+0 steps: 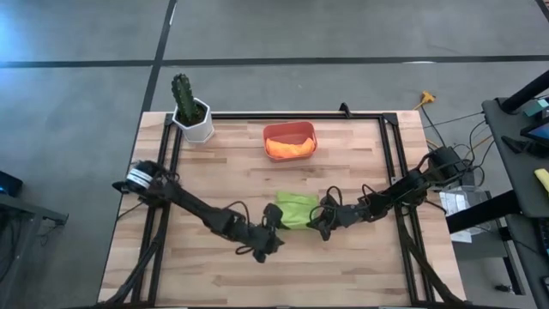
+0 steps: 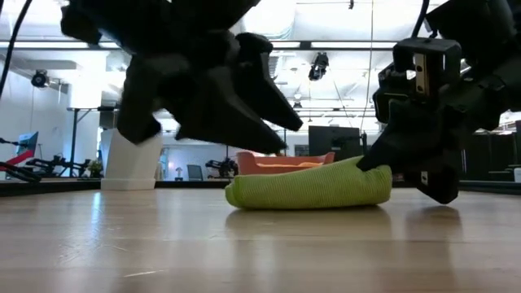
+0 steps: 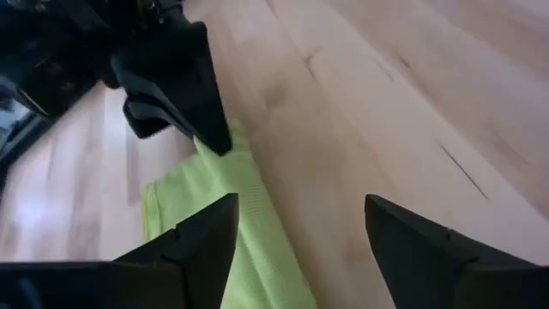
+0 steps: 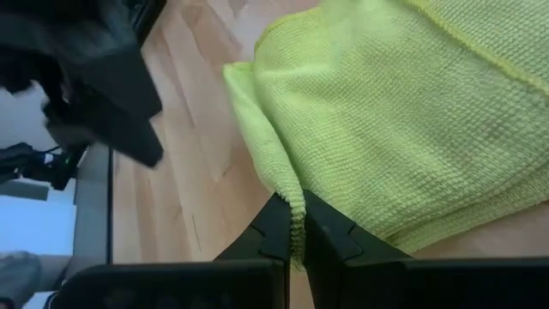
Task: Roll microfiber towels into tight, uniform cylinder then place into a basket
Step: Roll the green microfiber cloth
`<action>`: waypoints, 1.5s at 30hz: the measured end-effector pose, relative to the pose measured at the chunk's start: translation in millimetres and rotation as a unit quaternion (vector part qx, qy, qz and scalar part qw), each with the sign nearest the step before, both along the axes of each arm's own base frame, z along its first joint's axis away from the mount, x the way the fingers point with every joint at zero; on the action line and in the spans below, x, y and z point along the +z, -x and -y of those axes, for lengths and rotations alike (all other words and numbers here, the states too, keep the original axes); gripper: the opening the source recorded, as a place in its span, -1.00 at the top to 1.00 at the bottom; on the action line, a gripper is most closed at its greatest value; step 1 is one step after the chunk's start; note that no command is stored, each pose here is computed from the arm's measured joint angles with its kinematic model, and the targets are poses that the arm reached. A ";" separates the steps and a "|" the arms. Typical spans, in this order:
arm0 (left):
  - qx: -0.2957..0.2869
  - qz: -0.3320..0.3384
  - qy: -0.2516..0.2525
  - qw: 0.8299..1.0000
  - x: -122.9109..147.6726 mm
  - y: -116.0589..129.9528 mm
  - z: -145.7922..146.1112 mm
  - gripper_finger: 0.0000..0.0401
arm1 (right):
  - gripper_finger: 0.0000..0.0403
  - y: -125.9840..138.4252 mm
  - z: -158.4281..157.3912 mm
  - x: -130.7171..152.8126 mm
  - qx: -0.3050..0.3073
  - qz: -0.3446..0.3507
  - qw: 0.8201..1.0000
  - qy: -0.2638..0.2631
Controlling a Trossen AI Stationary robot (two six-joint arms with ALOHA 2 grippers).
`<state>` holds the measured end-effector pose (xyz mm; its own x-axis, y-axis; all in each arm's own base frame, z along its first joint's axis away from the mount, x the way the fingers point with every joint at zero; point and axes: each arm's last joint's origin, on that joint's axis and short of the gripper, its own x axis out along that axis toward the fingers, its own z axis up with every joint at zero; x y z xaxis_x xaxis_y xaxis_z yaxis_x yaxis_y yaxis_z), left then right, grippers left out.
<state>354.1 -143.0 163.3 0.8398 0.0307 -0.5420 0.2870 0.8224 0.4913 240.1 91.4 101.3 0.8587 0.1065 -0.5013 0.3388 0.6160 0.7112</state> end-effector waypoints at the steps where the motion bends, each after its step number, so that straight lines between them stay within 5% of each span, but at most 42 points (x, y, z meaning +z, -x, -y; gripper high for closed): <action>1: 0.003 0.003 -0.001 1.000 -4.1 -1.7 1.4 -0.19 | 0.94 -0.4 -0.1 0.4 -0.002 0.002 1.000 0.000; 7: 0.047 -0.005 0.027 0.999 -28.3 -13.2 0.1 -0.20 | 0.94 -5.7 -1.7 6.3 -0.004 0.021 1.000 0.012; 14: 0.124 0.010 -0.038 0.992 -32.7 -11.7 -5.7 -0.20 | 0.94 -5.2 -4.4 6.6 0.005 0.019 1.000 0.018; 37: 0.107 0.001 -0.017 0.994 -38.8 -19.6 -20.8 -0.19 | 0.94 -4.2 -8.6 7.6 0.055 0.025 0.997 0.043; 45: 0.103 -0.004 -0.015 0.995 -39.4 -19.2 -20.6 0.29 | 0.94 -4.0 -9.1 7.6 0.064 0.027 0.996 0.054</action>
<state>373.3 -122.5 123.9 0.8100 0.2176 -0.5445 0.1186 0.8486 0.5156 244.1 100.5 108.9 0.8678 0.1650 -0.4687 0.2152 0.7254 0.6538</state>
